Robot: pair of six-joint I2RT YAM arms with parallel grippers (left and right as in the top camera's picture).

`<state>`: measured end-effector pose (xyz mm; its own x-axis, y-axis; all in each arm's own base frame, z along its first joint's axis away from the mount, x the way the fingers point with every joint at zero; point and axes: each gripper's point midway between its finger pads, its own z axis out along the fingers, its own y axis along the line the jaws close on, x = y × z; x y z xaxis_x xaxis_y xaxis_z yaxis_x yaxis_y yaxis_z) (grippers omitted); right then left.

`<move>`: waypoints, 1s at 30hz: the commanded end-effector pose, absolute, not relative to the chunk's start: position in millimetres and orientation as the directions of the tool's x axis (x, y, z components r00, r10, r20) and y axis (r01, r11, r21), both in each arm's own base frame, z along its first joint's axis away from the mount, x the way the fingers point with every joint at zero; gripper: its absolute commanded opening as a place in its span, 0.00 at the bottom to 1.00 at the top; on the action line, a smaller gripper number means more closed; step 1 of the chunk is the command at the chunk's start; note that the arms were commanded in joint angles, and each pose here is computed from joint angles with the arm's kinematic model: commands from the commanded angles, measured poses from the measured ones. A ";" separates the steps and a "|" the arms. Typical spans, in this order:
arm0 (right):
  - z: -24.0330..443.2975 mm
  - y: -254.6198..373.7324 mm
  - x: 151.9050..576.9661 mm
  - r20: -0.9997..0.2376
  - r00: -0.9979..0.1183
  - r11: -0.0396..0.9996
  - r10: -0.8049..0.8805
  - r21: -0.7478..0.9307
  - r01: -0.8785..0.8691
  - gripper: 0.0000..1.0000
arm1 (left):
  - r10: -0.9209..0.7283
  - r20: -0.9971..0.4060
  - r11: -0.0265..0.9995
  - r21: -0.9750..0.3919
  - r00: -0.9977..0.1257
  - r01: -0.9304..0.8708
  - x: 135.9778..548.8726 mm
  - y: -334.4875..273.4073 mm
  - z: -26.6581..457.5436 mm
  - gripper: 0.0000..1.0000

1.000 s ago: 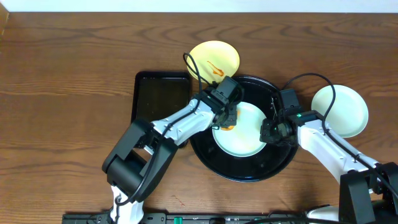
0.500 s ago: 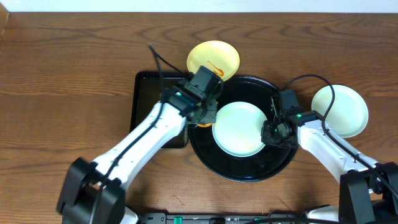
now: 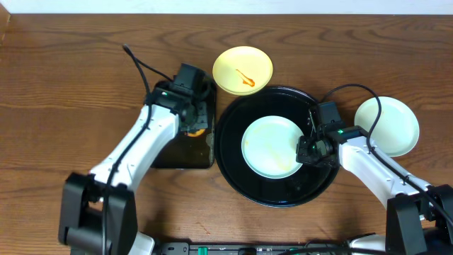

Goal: Clean dirty plates on tray and stack at the side
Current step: 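Carry the sponge left and drop it into the black rectangular tray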

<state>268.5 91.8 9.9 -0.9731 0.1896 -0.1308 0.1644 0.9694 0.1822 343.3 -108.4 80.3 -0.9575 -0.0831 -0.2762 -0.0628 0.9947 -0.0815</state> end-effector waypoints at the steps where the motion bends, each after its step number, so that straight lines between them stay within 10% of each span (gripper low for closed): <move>1: 10.6 96.2 267.2 -0.129 -0.976 0.969 0.176 0.198 0.148 0.01 | -0.078 -0.191 0.992 -0.110 -0.978 -0.057 345.1 -95.9 45.6 0.08; 7: 10.5 96.1 266.9 -0.128 -0.976 0.969 0.176 0.197 0.148 0.01 | -0.126 -0.123 0.989 -0.093 -0.984 -0.115 348.4 -78.2 12.5 0.09; 11: 10.7 96.4 268.0 -0.132 -0.975 0.969 0.176 0.199 0.148 0.01 | -0.127 -0.124 0.989 -0.094 -0.984 -0.116 349.4 -78.5 10.7 0.54; 13: 10.7 96.4 268.1 -0.133 -0.975 0.969 0.176 0.199 0.148 0.01 | -0.127 -0.124 0.989 -0.096 -0.984 -0.116 349.5 -78.8 11.0 0.59; 30: 25.0 111.9 303.0 -0.275 -0.955 0.954 0.109 0.300 0.022 0.01 | -0.139 -0.273 0.978 -0.188 -0.952 -0.089 325.0 -81.3 118.8 0.61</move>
<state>302.0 102.3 20.2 -0.9502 0.1738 -0.2587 0.1061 0.9608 0.2562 328.6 -81.7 101.3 -0.9606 -0.1352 -0.2429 -0.0941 0.9803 -0.1737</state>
